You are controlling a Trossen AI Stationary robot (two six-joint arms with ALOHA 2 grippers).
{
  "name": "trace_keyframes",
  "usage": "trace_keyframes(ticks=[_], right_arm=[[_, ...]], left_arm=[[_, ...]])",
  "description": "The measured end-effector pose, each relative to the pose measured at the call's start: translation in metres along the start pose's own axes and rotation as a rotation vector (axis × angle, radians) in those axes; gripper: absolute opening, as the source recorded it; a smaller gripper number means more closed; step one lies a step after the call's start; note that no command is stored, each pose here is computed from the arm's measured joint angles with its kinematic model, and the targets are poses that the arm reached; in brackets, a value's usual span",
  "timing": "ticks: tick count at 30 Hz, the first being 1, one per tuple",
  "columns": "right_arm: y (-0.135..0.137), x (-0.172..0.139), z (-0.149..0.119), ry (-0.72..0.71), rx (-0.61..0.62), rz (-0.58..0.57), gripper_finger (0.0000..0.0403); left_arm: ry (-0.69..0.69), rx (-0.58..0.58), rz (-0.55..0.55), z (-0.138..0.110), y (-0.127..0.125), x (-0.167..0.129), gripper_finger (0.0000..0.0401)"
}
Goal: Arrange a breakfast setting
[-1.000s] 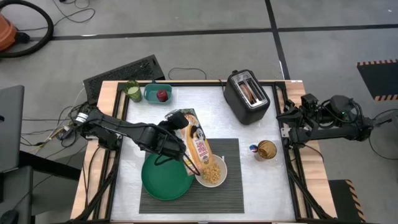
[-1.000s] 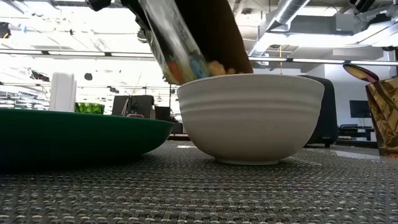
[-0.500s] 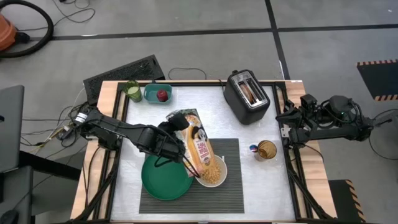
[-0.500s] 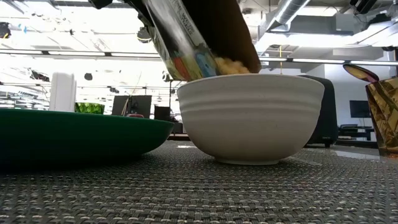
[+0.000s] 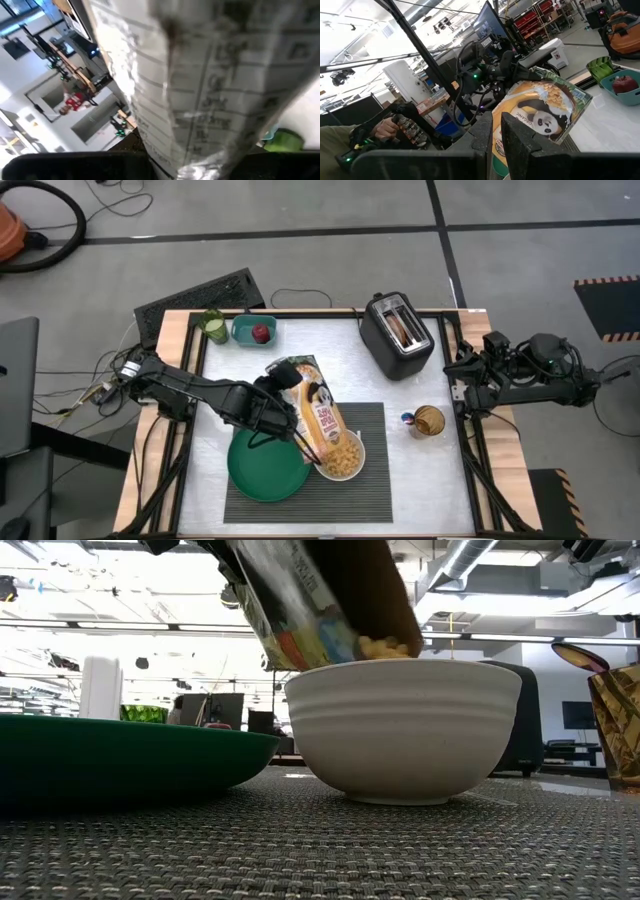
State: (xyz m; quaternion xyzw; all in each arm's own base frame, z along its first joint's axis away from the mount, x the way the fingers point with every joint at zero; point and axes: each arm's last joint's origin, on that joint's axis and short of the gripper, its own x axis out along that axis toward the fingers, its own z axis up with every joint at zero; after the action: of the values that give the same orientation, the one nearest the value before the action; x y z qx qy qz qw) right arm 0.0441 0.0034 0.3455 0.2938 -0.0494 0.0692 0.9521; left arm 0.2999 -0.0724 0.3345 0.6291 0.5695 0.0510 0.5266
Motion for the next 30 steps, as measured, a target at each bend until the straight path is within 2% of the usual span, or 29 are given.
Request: trace_keyframes(ticks=[4,15,21,30], right_arm=[[0.0,0.0,0.0,0.0,0.0,0.0,0.0068],[0.0,0.0,0.0,-0.013,-0.004,-0.018,0.0068],[-0.001,0.0,0.0,-0.014,-0.008,-0.02,0.0068],[-0.001,0.0,0.0,-0.015,-0.008,-0.022,0.0068]], left_arm=[[-0.008,-0.046,-0.032,0.0,-0.005,-0.004,0.0084],[-0.101,-0.271,-0.086,0.009,-0.017,-0.025,0.0084],[-0.112,-0.47,-0.172,0.01,-0.022,-0.029,0.0084],[-0.131,-0.765,-0.209,0.015,-0.03,-0.043,0.0084]])
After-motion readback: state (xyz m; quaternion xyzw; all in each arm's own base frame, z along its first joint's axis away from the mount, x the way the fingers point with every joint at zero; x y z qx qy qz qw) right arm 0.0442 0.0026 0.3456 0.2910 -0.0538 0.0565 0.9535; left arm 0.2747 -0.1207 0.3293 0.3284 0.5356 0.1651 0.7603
